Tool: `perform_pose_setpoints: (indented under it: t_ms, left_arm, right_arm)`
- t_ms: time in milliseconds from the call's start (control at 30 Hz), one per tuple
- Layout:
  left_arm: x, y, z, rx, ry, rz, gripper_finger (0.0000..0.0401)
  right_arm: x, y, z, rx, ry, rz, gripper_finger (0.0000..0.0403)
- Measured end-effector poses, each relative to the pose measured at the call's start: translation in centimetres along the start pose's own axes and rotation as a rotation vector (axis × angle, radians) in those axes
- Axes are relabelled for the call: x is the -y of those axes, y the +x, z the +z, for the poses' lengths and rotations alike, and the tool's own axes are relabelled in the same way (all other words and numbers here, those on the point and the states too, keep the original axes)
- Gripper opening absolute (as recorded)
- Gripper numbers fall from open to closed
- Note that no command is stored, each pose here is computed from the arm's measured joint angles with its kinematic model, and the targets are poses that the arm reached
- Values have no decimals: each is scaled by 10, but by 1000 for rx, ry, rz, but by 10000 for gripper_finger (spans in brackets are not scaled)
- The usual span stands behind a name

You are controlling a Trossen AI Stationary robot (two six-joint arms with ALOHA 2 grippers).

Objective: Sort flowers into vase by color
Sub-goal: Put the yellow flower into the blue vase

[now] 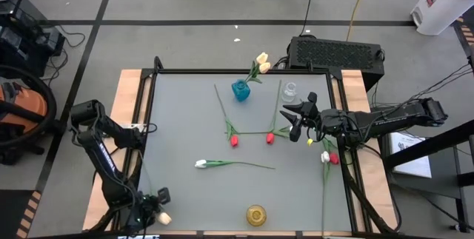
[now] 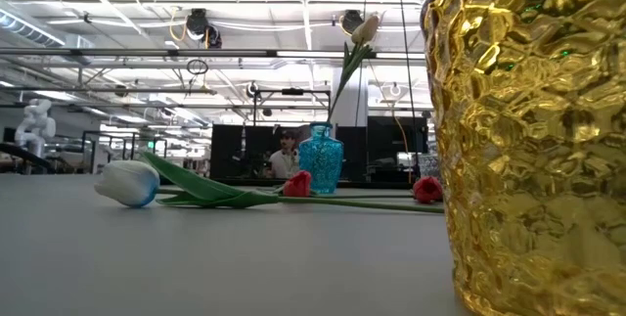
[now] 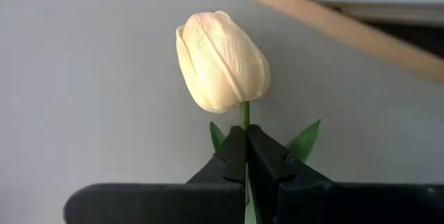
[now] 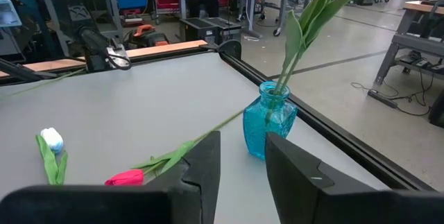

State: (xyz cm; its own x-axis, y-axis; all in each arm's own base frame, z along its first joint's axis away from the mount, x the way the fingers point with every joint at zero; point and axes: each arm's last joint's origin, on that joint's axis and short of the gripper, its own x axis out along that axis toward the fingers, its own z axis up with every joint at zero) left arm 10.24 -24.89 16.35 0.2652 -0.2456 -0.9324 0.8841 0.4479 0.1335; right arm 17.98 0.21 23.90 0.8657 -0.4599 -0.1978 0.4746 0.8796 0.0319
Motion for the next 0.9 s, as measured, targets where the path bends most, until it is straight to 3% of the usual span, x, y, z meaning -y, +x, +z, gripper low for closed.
perform_pose_setpoints:
  t_ms: [667, 900]
  left_arm:
    - [-9, -35, 51, 234, 24, 184, 2]
    - [-13, -51, 68, 319, 26, 302, 2]
  right_arm:
    - [0, 0, 0, 0, 0, 0, 105]
    - [0, 0, 0, 0, 0, 0, 105]
